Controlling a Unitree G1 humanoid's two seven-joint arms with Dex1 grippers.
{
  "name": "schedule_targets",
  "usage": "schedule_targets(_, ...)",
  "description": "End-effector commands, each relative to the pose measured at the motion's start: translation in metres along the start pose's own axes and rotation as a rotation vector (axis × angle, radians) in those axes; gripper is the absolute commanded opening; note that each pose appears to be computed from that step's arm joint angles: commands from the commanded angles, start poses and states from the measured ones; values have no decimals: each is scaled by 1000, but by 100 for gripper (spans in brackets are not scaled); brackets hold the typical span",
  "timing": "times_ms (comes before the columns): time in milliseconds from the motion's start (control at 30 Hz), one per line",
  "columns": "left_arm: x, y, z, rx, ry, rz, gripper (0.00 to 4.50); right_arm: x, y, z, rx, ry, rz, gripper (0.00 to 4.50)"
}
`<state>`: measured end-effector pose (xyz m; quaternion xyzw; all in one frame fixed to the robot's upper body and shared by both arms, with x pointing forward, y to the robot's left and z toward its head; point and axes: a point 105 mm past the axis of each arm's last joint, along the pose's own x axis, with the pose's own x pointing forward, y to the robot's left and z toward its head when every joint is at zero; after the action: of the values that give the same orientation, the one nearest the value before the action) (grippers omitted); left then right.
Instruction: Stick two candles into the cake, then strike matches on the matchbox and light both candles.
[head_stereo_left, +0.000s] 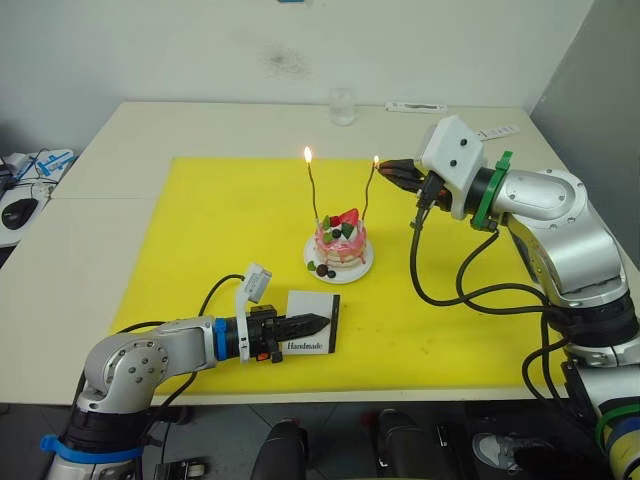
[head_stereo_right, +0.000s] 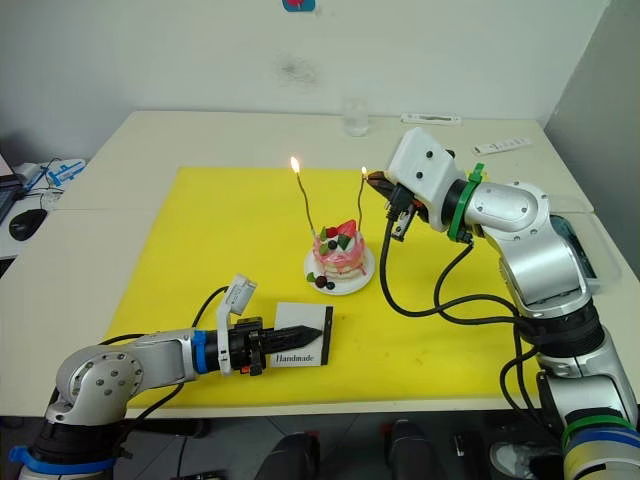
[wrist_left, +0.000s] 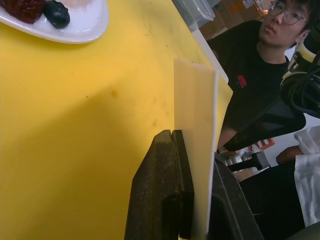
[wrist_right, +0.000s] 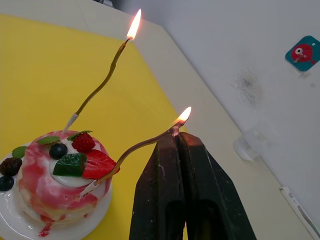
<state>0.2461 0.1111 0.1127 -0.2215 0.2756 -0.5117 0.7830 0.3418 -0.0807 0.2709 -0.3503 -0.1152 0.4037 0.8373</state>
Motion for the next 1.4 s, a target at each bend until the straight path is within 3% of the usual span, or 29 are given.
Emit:
schedule_targets(33,-1,-4,7,26,-29,-13,0,-4,-10,12,-61,-31,-29,5)
schedule_targets(1400,1,-6,8,22,-33,-18,0,-3,-6,12,-82,-36,-5,5)
